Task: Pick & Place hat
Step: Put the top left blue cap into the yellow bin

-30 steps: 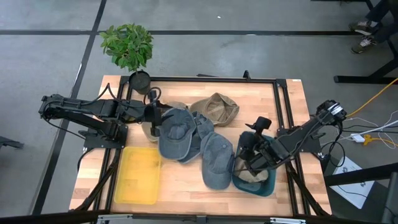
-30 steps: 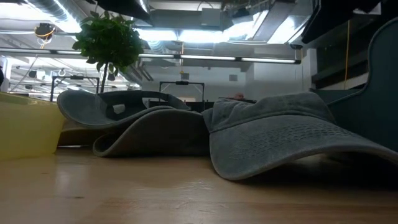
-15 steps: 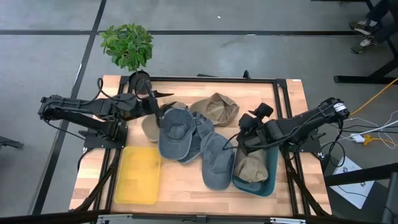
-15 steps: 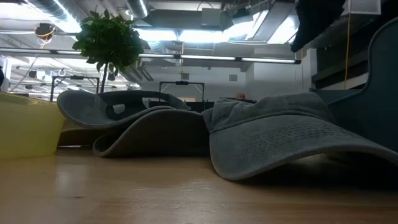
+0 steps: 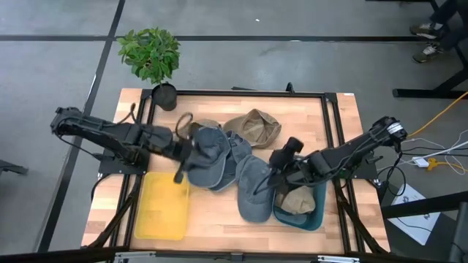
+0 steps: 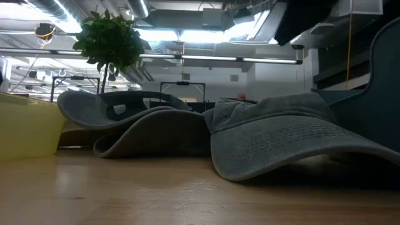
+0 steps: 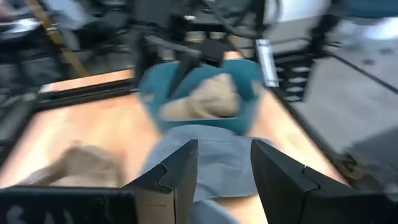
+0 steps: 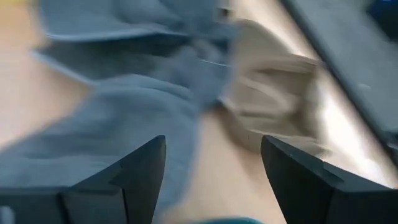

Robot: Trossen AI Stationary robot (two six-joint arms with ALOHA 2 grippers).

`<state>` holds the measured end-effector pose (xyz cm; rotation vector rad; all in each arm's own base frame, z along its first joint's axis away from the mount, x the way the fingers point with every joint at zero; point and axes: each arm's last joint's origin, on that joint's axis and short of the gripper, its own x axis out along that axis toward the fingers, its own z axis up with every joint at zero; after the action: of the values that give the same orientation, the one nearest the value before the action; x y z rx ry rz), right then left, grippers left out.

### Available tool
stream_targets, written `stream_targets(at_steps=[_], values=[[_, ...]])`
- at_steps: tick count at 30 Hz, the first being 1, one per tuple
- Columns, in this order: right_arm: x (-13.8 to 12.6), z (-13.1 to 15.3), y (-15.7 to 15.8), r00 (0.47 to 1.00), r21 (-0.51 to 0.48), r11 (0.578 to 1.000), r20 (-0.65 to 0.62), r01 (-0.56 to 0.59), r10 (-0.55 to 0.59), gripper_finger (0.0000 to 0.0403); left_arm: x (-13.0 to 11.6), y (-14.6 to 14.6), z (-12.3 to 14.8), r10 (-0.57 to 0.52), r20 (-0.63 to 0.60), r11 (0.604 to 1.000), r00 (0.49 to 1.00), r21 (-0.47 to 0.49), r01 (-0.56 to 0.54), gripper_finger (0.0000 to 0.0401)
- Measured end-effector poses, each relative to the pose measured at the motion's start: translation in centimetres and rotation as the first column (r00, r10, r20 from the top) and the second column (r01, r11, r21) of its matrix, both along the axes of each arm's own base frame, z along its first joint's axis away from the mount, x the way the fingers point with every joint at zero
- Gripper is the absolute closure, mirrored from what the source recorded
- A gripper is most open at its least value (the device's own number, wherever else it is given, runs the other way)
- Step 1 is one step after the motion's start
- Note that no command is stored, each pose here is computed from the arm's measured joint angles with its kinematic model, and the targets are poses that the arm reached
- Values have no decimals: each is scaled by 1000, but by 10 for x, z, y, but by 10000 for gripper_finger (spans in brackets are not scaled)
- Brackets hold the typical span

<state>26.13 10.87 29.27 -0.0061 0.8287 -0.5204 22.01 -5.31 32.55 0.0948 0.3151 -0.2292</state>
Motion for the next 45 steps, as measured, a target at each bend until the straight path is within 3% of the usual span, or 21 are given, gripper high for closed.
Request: stream_targets(at_steps=[6, 18, 25, 33, 39, 45], values=[[9, -1, 29, 989, 58, 994, 121, -92, 85, 140, 6, -40, -20, -71, -63, 986, 996, 146, 79, 258], [11, -10, 52, 978, 6, 993, 174, -116, 113, 140, 13, -83, -77, -9, -329, 938, 944, 324, 122, 258], [14, -12, 53, 976, -7, 996, 198, -90, 90, 140, 24, -92, -106, 54, -418, 937, 907, 335, 99, 258], [15, -11, 53, 973, -36, 996, 215, -76, 82, 140, 35, -97, -139, 133, -482, 909, 866, 407, 87, 258], [15, -11, 53, 974, -52, 995, 204, -89, 98, 140, 40, -96, -154, 259, -446, 859, 857, 511, 6, 258], [15, -11, 53, 974, -52, 995, 204, -89, 98, 140, 42, -96, -161, 285, -446, 840, 848, 543, 4, 257]])
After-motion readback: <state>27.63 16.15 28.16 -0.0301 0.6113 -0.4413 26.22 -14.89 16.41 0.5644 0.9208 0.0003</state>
